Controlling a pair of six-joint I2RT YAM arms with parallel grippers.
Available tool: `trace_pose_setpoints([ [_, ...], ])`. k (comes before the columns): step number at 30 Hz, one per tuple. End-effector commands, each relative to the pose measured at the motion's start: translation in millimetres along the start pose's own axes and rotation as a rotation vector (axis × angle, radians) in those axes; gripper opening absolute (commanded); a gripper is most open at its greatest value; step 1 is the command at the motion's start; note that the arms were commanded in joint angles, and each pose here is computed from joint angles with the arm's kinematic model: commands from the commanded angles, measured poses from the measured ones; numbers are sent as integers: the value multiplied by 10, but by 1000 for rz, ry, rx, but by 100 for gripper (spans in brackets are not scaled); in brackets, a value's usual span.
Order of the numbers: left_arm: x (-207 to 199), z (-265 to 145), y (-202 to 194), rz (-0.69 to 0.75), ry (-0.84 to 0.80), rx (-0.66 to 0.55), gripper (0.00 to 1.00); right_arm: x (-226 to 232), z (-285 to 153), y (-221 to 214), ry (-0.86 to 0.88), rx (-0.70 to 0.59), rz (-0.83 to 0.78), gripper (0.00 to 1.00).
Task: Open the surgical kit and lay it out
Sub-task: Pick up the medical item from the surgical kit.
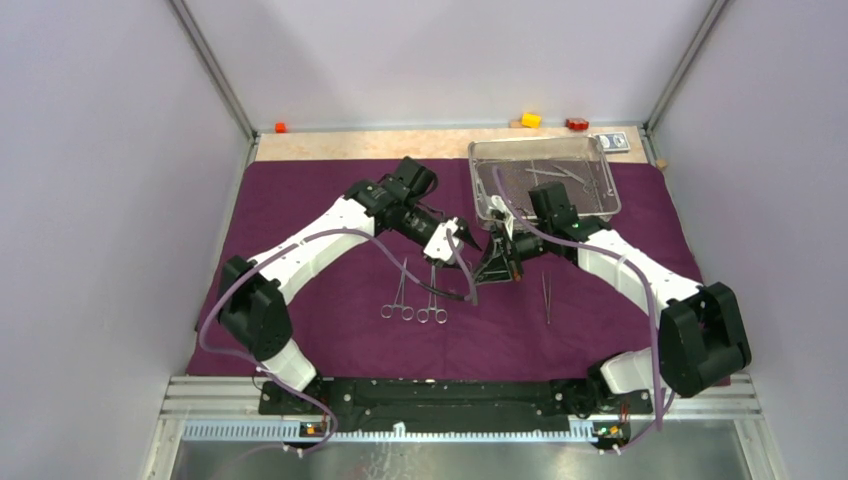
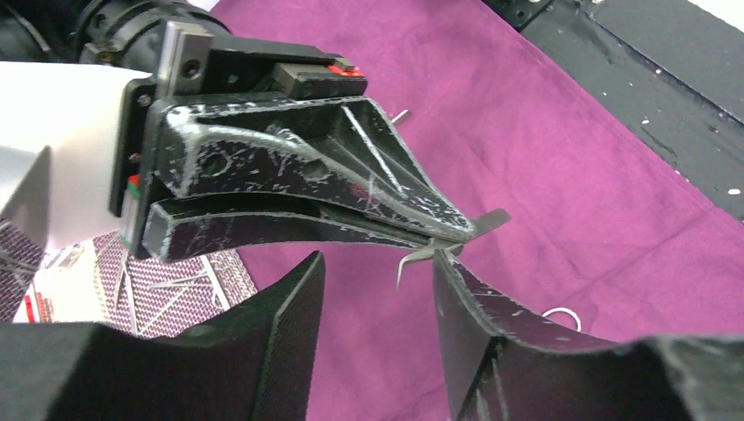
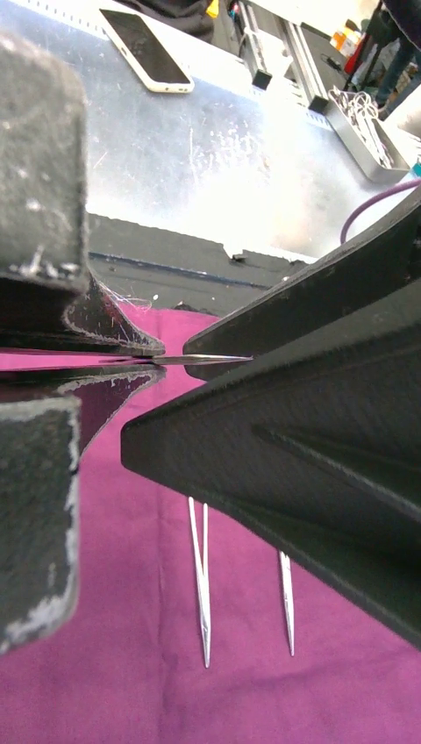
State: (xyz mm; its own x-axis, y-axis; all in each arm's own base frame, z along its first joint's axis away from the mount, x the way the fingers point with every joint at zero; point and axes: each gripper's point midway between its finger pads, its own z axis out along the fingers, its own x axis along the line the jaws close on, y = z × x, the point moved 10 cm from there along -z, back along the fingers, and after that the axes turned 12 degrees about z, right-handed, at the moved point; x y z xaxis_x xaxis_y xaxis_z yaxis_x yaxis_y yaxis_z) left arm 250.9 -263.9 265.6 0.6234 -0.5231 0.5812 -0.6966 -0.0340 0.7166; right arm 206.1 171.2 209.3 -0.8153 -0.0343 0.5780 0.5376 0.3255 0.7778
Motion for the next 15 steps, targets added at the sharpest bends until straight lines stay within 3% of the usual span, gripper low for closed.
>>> trace_pose_setpoints([
  [1,25,36,40,51,-34,-1,50,39,21,181,37,-15,-108,0],
  [6,9,75,24,44,-61,4,36,23,24,175,29,-11,-103,0],
  [15,7,79,29,47,-76,16,23,-13,34,157,27,-3,-92,0],
])
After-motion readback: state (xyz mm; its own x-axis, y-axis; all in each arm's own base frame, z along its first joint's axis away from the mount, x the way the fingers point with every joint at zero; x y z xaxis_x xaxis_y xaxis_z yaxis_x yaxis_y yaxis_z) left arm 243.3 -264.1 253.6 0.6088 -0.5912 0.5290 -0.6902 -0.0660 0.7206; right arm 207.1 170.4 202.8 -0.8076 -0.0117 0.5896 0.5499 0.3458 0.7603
